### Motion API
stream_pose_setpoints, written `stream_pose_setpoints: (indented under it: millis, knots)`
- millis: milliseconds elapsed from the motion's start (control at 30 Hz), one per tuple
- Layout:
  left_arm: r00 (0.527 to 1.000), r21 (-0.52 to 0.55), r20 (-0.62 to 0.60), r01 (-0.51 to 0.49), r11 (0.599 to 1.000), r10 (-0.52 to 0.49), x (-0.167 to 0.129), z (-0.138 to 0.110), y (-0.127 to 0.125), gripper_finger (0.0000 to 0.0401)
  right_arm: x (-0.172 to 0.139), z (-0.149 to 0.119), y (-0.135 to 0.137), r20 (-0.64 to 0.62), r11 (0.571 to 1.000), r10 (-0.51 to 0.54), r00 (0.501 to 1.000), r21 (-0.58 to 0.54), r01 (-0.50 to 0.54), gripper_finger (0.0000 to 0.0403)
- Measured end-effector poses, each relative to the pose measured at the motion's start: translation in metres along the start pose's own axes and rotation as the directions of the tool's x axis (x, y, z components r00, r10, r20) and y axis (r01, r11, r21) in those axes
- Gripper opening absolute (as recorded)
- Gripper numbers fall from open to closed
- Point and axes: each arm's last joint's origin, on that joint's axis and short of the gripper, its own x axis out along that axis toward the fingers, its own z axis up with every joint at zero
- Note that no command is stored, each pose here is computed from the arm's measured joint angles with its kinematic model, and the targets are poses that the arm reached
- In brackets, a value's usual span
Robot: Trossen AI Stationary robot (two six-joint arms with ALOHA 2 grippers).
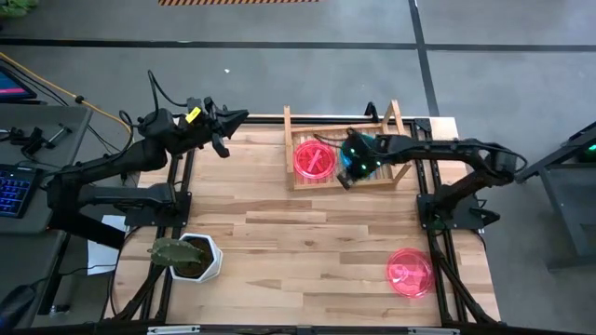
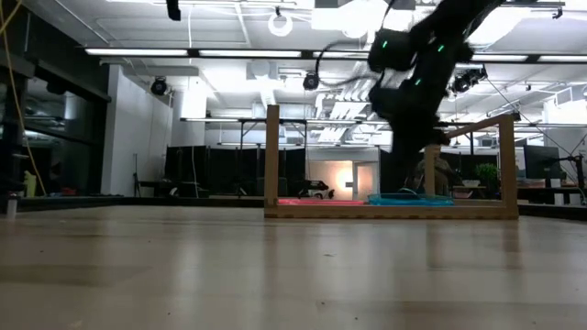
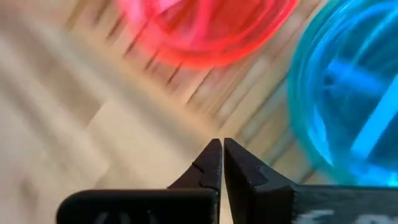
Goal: Place and stack plates onto a shelf
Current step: Stack the pink plate on top of the other pink plates on the shelf
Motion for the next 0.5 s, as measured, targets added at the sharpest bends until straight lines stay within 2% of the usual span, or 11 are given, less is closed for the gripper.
stream_pose_setpoints:
  millis: [100,200,333,500]
  knots:
    - [1.000,0.014,0.000,0.000,1.000,0.000,0.000,0.000,0.000,0.0000,-0.019,-0.020,0.015,-0.077,0.997,0.049,0.996,-0.058,-0.054,0.0001]
    - [1.000,0.015,-0.001,0.000,1.000,0.000,0.000,0.000,0.000,0.0000,-0.032,-0.047,0.028,-0.209,0.987,0.098,0.973,-0.106,-0.123,0.0001]
    - [1.000,0.015,-0.006,-0.002,1.000,0.002,0.000,-0.001,0.000,0.0000,-0.035,-0.091,0.038,-0.350,0.981,0.132,0.928,-0.091,-0.174,0.0001]
    - [1.000,0.015,-0.014,-0.003,1.000,0.004,0.000,-0.001,0.000,0.0000,-0.031,-0.147,0.036,-0.490,0.985,0.113,0.864,-0.060,-0.163,0.0021]
